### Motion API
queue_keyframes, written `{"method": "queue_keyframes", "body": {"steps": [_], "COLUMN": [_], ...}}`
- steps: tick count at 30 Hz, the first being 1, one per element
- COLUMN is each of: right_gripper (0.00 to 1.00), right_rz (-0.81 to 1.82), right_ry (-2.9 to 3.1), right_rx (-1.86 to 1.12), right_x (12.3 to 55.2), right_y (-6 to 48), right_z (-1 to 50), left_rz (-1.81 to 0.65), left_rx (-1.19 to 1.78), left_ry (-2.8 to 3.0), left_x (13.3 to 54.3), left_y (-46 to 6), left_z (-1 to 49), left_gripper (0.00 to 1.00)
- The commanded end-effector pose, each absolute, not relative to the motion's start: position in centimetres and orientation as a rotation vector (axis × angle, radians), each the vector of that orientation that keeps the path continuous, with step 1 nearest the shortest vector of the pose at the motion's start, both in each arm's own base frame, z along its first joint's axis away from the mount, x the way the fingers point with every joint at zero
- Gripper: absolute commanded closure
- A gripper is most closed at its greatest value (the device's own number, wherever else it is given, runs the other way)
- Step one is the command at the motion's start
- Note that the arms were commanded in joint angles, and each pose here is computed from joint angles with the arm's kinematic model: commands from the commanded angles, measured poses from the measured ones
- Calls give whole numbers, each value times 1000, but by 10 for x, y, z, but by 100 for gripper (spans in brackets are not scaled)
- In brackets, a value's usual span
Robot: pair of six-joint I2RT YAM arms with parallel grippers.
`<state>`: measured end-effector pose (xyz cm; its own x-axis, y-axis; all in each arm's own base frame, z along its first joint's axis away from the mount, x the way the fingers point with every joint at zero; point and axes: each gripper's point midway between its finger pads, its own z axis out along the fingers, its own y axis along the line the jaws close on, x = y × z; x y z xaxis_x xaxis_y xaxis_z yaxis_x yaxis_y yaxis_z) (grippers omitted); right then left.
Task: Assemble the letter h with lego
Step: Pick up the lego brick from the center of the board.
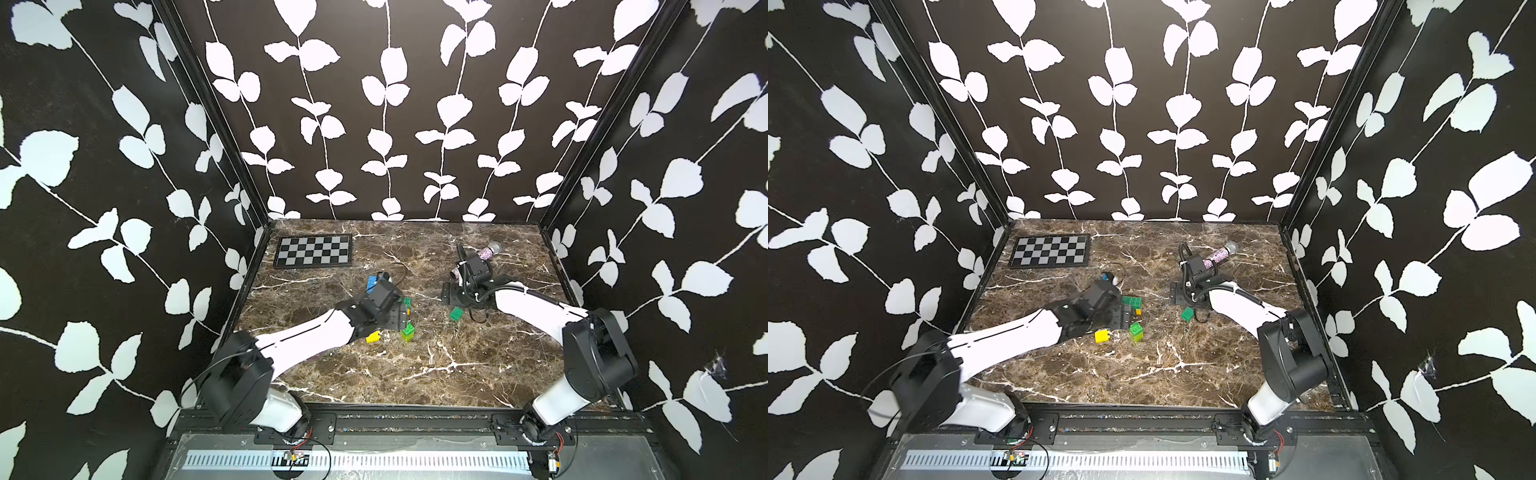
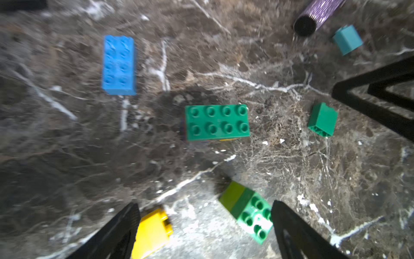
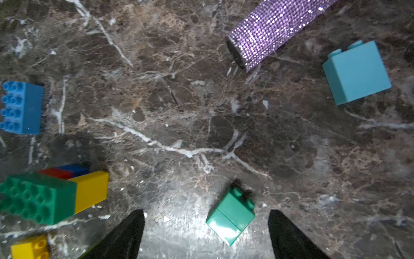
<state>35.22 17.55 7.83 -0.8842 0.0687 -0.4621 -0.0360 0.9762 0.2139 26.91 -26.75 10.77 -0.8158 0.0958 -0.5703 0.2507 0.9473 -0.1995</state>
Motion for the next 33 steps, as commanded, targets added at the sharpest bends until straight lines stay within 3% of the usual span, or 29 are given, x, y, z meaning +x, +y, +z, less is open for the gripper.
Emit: {"method": "queue_keyframes", "body": {"steps": [1, 7, 14, 33], "right_gripper": [15, 16, 17, 17], "right_rz": [303, 306, 284, 252], "right_ry": [2540, 2491, 2478, 2469], "right_rx": [18, 36, 44, -94], "right_x": [366, 363, 362, 357], "right_y": [177, 173, 170, 193], "right_z": [79, 80, 83, 91], "left_rz": [-300, -325, -187, -208], "left_rx": [172, -102, -319, -308], "left_ry": [2611, 2738, 2724, 2728], "left_x": [250, 227, 224, 236], "left_y": [-278, -291, -272, -297], "left_z": [107, 84, 71, 72], "left_gripper": [7, 7, 12, 18]}}
